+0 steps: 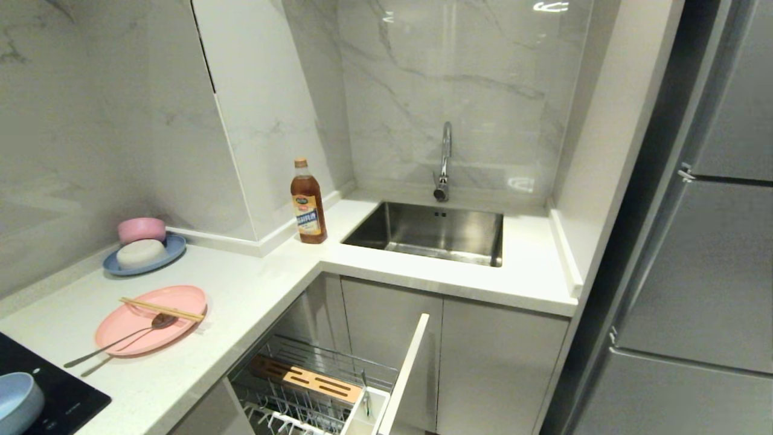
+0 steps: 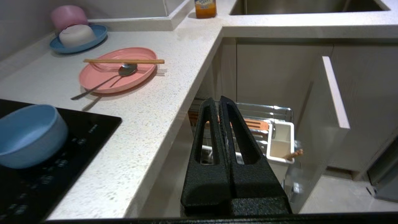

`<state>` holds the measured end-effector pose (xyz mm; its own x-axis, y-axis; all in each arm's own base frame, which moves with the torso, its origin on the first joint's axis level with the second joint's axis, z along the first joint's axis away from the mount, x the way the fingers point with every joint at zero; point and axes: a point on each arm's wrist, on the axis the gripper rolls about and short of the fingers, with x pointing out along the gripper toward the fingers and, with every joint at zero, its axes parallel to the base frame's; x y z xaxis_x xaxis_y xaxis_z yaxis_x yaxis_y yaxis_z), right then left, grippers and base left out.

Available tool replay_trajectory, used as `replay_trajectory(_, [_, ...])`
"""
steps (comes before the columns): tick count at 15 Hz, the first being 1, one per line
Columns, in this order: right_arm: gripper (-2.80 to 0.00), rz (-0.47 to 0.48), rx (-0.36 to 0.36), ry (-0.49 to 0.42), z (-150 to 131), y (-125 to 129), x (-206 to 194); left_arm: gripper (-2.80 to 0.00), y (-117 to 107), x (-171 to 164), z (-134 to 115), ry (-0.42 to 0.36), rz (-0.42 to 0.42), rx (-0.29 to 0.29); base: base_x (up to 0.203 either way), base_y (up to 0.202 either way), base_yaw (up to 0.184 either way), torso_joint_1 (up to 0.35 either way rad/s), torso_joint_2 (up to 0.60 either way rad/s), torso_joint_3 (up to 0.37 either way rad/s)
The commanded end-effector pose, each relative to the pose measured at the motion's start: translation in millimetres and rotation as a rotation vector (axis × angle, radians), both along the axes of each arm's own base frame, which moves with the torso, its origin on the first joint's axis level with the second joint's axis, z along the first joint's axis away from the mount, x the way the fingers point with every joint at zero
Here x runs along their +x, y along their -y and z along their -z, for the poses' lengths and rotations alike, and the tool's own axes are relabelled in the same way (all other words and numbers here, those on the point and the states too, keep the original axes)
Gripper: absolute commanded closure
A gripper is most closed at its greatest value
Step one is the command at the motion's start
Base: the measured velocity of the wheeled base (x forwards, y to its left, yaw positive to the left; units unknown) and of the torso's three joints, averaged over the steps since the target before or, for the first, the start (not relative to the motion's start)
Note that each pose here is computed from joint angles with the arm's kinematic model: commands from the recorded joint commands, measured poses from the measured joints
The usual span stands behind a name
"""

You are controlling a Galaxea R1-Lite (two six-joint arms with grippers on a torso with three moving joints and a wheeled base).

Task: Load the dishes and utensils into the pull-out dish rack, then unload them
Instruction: Pick up the bowl and place it in the cupboard

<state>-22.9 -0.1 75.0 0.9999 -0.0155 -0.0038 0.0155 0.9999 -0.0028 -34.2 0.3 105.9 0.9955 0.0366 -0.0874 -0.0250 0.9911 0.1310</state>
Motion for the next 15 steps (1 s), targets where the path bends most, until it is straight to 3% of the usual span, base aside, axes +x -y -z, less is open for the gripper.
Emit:
replay_trajectory(1, [0.0,0.0,0.0,-0.002,0.4,0.0,0.2,0.0,0.0,6.2,20.5,0.064,0.002,-0.004,0.0,0.0,0.0,0.0,0.0,0.0])
replay_trajectory(2, [0.0,0.0,0.0,-0.002,0.4,0.0,0.2,0.0,0.1,9.7,23.3,0.119,0.012,-0.013,0.0,0.0,0.0,0.0,0.0,0.0])
replay_trajectory(3, [0.0,0.0,0.0,-0.002,0.4,0.0,0.2,0.0,0.3,10.9,25.9,0.127,0.022,-0.027,0.0,0.0,0.0,0.0,0.0,0.0])
replay_trajectory(5, [0.0,0.0,0.0,-0.002,0.4,0.0,0.2,0.0,0.4,11.3,30.8,0.087,0.025,-0.029,0.0,0.0,0.0,0.0,0.0,0.0])
replay_trajectory(15, [0.0,0.0,0.0,-0.002,0.4,0.0,0.2,0.0,0.4,11.3,30.8,0.087,0.023,-0.041,0.0,0.0,0.0,0.0,0.0,0.0])
